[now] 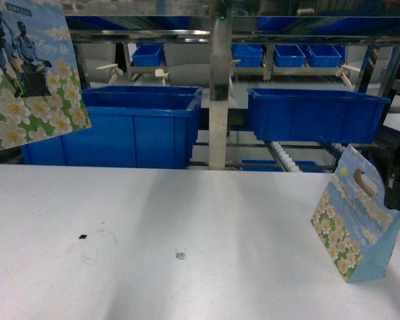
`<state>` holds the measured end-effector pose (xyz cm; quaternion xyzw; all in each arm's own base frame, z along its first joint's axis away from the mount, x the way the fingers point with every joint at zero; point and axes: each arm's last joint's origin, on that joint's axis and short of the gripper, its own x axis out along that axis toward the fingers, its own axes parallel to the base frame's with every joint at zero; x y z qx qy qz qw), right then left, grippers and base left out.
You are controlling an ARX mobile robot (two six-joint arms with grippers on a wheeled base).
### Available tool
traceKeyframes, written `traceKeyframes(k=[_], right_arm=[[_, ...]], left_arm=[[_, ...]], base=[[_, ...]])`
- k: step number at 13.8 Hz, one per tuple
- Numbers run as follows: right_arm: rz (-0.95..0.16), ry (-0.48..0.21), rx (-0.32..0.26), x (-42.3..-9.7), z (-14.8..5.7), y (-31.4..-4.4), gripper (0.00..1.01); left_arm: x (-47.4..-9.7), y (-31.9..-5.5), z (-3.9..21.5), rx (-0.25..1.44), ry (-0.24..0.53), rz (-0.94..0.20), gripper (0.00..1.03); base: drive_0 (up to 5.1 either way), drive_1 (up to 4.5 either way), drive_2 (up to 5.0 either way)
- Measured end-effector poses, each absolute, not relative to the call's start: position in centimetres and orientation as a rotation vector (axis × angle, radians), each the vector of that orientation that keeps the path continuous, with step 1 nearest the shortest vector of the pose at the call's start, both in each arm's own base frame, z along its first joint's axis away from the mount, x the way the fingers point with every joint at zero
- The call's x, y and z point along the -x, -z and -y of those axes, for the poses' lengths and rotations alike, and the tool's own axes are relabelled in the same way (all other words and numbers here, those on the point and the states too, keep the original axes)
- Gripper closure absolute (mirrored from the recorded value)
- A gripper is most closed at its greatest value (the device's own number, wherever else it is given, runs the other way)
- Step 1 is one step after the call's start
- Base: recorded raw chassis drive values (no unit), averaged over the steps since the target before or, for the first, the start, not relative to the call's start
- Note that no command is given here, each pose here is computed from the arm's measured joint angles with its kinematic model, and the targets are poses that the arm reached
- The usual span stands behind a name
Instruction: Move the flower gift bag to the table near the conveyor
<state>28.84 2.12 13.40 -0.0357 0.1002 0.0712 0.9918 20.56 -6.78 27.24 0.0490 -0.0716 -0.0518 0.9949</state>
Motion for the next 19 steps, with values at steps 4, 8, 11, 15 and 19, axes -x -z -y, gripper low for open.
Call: traceKeyframes(k=[4,8,11,15,19], right_arm=[[-0.249,-0.053,0.076,-21.2,-0.9,-15.4,0.03],[-0.245,-0.078,0.109,-14.2,-2.3,-17.1,0.03],[-0.232,-0.069,0.119,-12.9,-2.6,-17.4,0.03],[-0.184,-0.026,0.141,-9.7,-2.9,-17.8,0.03],[-0.196,-0.022,0.146,-9.7,-2.9,-17.7,0.03]], left_arm=[[-20.6,-27.2,6.8,-0.098,0.104,0.143,1.01],[-20.6,-27.2,6.8,-0.098,0.104,0.143,1.01],[-20.6,-27.2,6.8,-0.098,0.104,0.143,1.01],[-20.6,-27.2,6.8,-0.098,0.104,0.143,1.01],[-20.5,-27.2,6.8,-0.097,0.099,0.14,1.01]], base=[[0.0,0.0,0.0],[0.0,0.0,0.0],[0.0,0.0,0.0],[0.0,0.0,0.0],[0.0,0.0,0.0]])
